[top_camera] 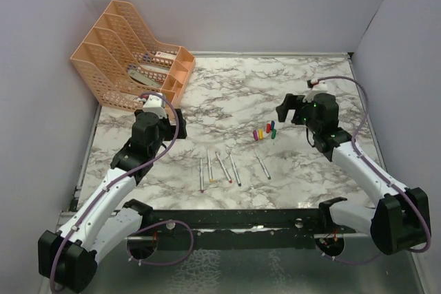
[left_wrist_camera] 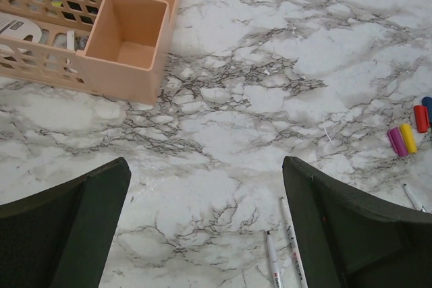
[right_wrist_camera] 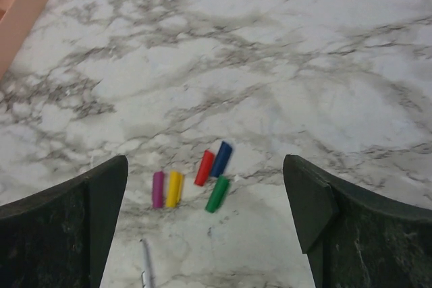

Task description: Insert the pens into the pen caps

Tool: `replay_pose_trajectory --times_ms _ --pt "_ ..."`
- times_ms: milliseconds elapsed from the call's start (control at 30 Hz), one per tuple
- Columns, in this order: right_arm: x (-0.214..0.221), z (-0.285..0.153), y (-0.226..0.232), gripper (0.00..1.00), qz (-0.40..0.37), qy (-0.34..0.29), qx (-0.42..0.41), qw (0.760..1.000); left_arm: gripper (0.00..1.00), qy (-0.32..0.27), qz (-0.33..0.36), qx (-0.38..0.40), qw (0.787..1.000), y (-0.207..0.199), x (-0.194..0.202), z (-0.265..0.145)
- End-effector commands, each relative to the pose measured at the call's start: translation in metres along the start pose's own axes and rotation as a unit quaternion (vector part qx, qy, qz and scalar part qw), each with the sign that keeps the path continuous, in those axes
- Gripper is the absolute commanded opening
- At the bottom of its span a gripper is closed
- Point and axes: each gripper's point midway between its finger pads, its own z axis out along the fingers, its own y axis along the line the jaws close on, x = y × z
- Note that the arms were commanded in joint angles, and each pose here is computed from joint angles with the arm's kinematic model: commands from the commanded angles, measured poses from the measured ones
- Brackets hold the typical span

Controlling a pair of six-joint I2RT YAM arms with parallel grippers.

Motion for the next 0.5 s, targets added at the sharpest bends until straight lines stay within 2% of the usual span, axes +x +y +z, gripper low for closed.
replay_pose_trajectory --times_ms 0,100,233,333,467 --pt "0.014 -0.016 0.048 0.96 -0.041 0.029 -0.049 0.998 0.99 0.008 -0.02 0.012 1.0 -0.005 0.004 -0.004" --pt "0.026 -0.026 0.066 0.9 -0.056 0.041 -0.059 0.996 0.99 0.023 -0.026 0.013 0.999 -0.006 0.014 -0.001" --pt "0.03 -0.033 0.078 0.72 -0.056 0.052 -0.079 0.994 0.99 0.044 -0.036 0.015 0.998 -0.007 0.027 0.002" --pt "0.034 -0.04 0.099 0.63 -0.058 0.064 -0.108 0.99 0.99 0.061 -0.036 0.01 0.997 -0.005 0.035 0.003" --pt "0.055 -0.046 0.134 0.61 -0.078 0.09 -0.128 0.985 0.99 0.058 -0.042 -0.011 0.997 0.002 0.032 -0.004"
